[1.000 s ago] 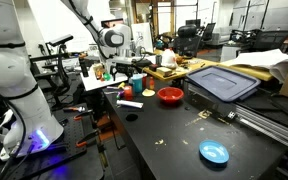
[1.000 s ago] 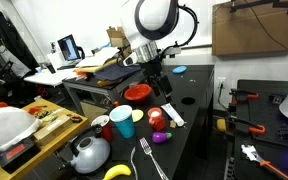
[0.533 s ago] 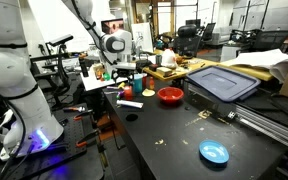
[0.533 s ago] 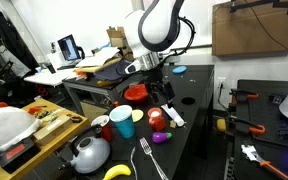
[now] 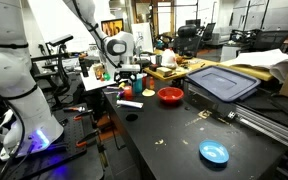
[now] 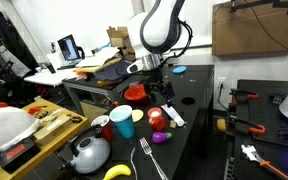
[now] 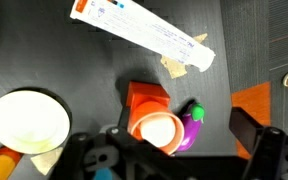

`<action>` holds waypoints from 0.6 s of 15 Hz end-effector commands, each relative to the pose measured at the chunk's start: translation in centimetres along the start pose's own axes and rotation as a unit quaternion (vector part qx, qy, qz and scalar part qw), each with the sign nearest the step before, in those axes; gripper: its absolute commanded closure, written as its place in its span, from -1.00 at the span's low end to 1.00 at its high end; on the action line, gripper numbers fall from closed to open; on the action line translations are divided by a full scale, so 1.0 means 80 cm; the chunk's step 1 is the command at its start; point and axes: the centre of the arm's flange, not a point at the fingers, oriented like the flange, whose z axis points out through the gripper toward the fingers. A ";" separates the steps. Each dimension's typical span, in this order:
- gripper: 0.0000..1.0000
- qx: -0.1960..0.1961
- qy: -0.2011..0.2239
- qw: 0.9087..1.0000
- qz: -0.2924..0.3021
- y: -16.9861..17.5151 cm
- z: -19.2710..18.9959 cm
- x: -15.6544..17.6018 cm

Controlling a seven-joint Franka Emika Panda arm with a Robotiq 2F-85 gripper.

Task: Put the cup in front of the blue plate

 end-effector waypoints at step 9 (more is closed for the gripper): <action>-1.00 -0.013 0.005 1.000 0.008 0.011 -0.004 -0.014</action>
